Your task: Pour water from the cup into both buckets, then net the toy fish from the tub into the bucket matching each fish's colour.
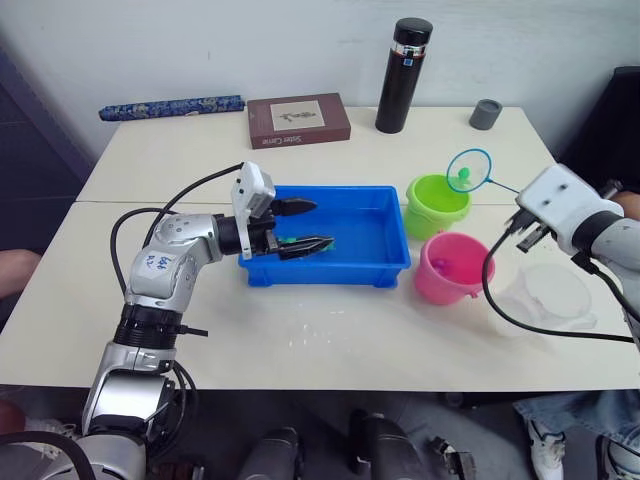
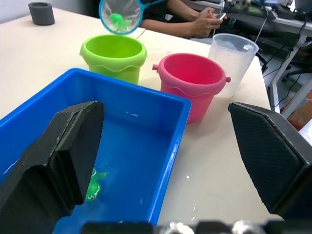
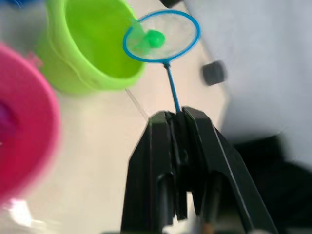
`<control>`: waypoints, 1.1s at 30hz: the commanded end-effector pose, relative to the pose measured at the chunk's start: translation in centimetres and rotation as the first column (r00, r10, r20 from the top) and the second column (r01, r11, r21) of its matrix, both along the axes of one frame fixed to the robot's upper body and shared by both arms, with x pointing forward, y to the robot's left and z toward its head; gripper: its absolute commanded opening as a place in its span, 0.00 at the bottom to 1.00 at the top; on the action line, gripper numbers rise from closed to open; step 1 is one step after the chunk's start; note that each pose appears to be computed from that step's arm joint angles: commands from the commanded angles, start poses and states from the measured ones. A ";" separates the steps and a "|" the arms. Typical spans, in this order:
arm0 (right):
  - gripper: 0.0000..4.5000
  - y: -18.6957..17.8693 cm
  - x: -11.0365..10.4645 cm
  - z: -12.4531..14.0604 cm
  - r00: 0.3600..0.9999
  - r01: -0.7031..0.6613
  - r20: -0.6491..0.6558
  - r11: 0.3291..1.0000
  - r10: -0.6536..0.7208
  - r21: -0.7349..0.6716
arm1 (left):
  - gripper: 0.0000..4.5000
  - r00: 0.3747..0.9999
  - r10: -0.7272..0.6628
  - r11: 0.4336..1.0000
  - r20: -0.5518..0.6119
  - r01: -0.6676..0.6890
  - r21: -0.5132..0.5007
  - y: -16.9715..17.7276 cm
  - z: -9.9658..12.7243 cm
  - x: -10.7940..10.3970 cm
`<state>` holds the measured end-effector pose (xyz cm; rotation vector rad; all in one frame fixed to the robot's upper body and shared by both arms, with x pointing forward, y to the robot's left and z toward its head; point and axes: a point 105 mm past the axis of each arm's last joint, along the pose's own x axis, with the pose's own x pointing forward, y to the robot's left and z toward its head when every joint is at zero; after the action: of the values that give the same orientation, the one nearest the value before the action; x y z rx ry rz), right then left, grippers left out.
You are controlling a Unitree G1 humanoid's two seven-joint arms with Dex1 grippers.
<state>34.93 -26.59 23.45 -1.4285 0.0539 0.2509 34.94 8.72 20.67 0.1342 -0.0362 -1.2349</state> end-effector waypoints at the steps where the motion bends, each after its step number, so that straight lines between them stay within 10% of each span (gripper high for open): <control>1: 0.00 0.9 0.2 0.6 0.990 -0.113 0.040 0.939 0.133 -0.325 | 0.98 0.999 0.000 1.000 0.053 0.000 -0.005 0.1 1.1 -0.3; 12: 0.00 0.9 0.5 1.6 0.981 -0.152 0.047 0.899 0.187 -0.411 | 0.98 0.998 0.024 1.000 0.062 -0.024 -0.006 0.5 1.2 0.0; 18: 0.00 1.1 0.5 3.4 0.986 -0.133 0.105 0.991 0.132 0.003 | 0.98 0.997 0.043 0.998 0.061 -0.045 0.035 1.4 0.7 0.1; 22: 0.00 5.6 -0.6 3.0 0.974 -0.208 0.027 0.843 0.225 0.496 | 0.98 0.995 0.100 0.987 0.029 -0.103 0.125 3.9 -1.2 0.3; 33: 0.00 10.8 -0.5 -3.4 0.926 -0.206 -0.194 0.863 0.324 0.461 | 0.98 0.979 0.201 0.952 0.019 -0.200 0.234 7.6 -2.9 -0.7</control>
<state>34.25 -15.76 19.16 -0.8983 0.0574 0.6754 34.47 15.83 16.25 0.3036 0.1775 -1.0548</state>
